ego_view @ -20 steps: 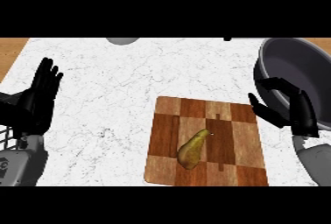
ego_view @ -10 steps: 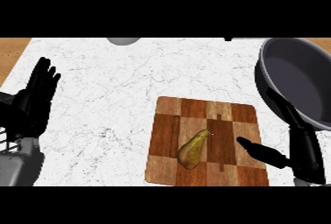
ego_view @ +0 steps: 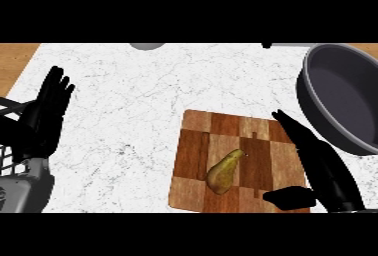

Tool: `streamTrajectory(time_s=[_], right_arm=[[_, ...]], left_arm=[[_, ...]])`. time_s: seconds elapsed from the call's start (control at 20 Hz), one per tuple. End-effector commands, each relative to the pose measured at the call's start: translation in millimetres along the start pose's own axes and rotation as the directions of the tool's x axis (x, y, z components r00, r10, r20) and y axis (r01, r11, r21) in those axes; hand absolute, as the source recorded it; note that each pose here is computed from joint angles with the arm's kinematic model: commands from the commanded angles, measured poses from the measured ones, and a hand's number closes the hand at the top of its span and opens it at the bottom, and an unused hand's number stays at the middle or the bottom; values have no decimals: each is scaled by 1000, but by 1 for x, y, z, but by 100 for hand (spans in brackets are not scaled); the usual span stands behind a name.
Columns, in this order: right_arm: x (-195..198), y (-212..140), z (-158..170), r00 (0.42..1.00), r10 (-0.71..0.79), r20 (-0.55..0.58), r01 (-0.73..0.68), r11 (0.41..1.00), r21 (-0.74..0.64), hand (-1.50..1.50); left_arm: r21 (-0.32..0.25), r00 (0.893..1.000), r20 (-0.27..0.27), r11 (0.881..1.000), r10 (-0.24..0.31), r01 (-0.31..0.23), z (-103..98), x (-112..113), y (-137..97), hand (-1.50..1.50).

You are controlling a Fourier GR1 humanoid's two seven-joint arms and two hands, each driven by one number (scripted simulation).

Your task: Pick the pear from the cutting board and place it in the pot

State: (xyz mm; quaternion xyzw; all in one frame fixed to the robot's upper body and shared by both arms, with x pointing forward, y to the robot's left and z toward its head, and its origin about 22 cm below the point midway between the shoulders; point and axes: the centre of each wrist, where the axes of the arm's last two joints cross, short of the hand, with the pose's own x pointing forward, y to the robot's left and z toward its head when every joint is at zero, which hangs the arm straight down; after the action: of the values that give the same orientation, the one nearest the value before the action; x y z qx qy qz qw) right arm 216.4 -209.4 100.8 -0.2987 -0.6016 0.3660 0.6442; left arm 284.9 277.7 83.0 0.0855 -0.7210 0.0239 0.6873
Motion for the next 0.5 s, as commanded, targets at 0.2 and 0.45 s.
streamTrajectory(time_s=[0.2, 0.45], right_arm=[[71, 18, -25, 966, 216, -145, -169, 945, 279, -150], [90, 36, -38, 959, 217, -180, -148, 930, 335, -150]], left_arm=[[-5, 1000, 12, 1000, -1, 1, 0, 5, -11, 0], [8, 1000, 0, 1000, -2, 2, 2, -3, -10, 0]])
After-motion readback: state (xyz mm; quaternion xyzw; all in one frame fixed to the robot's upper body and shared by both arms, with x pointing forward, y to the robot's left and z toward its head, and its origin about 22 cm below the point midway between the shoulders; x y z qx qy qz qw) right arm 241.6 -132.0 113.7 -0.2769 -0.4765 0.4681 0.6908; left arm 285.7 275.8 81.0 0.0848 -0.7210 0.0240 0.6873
